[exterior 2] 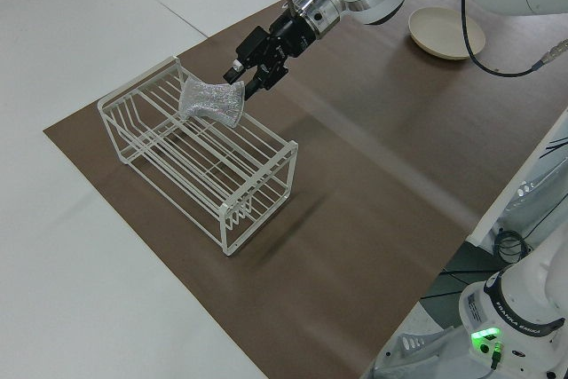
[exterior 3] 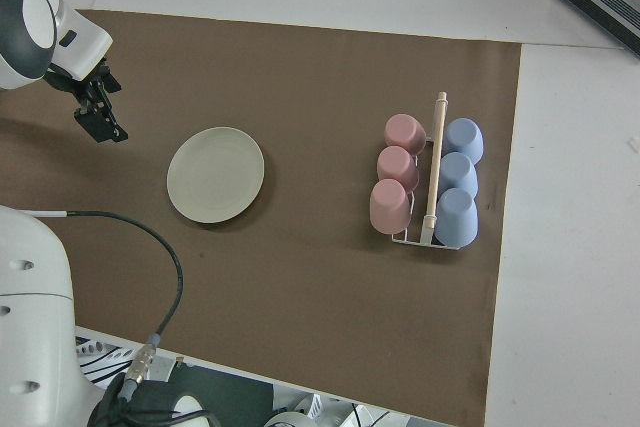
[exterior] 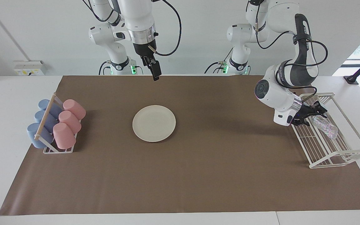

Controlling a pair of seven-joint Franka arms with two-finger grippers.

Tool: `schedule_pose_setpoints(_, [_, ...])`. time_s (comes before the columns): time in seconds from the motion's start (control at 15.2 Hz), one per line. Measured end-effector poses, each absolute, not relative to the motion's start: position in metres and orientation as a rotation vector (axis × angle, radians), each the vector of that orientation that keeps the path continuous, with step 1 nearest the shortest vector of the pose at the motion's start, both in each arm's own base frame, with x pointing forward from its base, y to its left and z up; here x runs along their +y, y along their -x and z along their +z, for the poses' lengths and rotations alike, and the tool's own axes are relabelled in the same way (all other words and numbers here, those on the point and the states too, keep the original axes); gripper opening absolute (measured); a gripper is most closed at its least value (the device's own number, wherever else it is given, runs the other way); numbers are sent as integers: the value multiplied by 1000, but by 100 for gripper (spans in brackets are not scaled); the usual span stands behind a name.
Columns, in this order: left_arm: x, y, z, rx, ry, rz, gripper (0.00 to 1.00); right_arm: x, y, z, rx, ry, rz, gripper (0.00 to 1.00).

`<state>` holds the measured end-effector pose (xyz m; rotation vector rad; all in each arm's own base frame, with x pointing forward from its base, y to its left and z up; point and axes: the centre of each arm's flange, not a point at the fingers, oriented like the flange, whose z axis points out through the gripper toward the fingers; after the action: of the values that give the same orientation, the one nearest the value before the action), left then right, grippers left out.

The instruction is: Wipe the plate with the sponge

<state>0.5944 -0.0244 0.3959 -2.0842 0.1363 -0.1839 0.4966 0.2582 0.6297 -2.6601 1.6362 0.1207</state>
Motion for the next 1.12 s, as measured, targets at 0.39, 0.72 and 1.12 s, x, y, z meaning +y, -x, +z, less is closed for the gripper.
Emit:
schedule_pose_setpoints(0.39, [-23,-597,398,136,2093,-199,26,259,-497,630,1644,2647,115,100])
schedule_pose_setpoints(0.72, [-25,-600,403,138,2101,-226,6,261,-498,632,1695,2597,108,100])
schedule_pose_setpoints(1.12, [-28,-611,428,112,2161,-240,4,269,-501,637,1823,2417,140,100])
